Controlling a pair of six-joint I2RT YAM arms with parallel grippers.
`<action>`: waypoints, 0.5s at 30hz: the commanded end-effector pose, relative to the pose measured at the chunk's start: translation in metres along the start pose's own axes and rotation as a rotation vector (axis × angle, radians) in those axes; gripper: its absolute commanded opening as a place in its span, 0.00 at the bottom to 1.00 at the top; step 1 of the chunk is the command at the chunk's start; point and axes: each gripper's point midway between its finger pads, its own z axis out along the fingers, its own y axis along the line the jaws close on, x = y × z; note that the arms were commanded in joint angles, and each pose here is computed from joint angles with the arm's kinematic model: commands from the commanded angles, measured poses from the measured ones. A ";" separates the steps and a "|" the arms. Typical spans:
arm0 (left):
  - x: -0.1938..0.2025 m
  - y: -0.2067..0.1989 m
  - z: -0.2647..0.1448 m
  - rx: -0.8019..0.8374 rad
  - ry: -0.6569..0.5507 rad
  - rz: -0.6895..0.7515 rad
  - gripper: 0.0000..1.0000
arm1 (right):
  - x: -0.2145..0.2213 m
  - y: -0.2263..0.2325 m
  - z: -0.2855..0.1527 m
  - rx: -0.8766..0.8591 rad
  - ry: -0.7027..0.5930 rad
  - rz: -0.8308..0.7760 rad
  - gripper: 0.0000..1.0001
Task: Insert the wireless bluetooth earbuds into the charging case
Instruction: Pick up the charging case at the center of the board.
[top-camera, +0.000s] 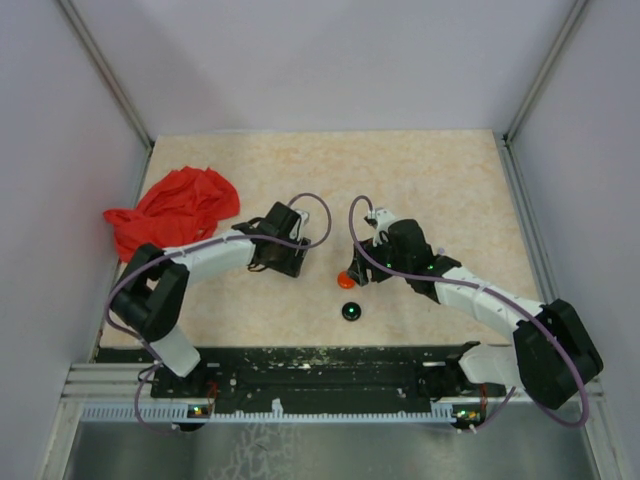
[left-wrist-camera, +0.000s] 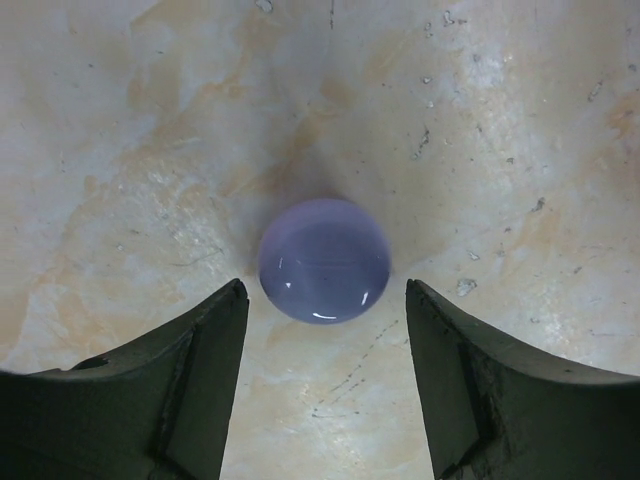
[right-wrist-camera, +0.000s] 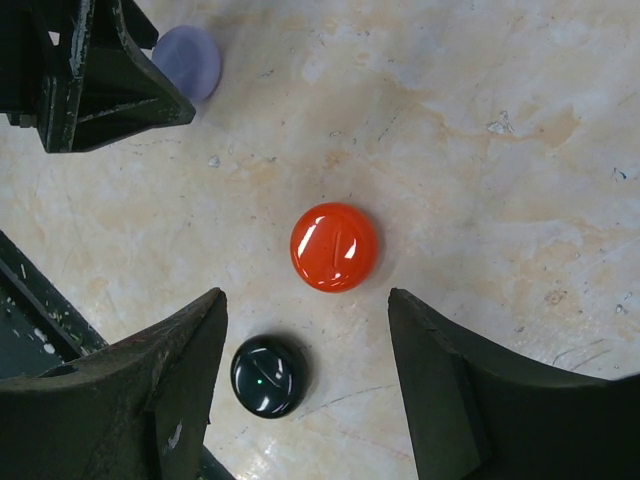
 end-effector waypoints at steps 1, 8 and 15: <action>0.000 0.007 0.012 -0.041 -0.004 0.074 0.69 | -0.015 0.005 -0.003 -0.024 -0.056 -0.026 0.66; 0.010 0.002 0.020 -0.053 0.028 0.121 0.64 | -0.013 0.006 -0.001 -0.034 -0.047 -0.027 0.66; 0.014 -0.006 0.023 -0.028 0.039 0.151 0.53 | -0.014 0.008 -0.001 -0.041 -0.045 -0.026 0.66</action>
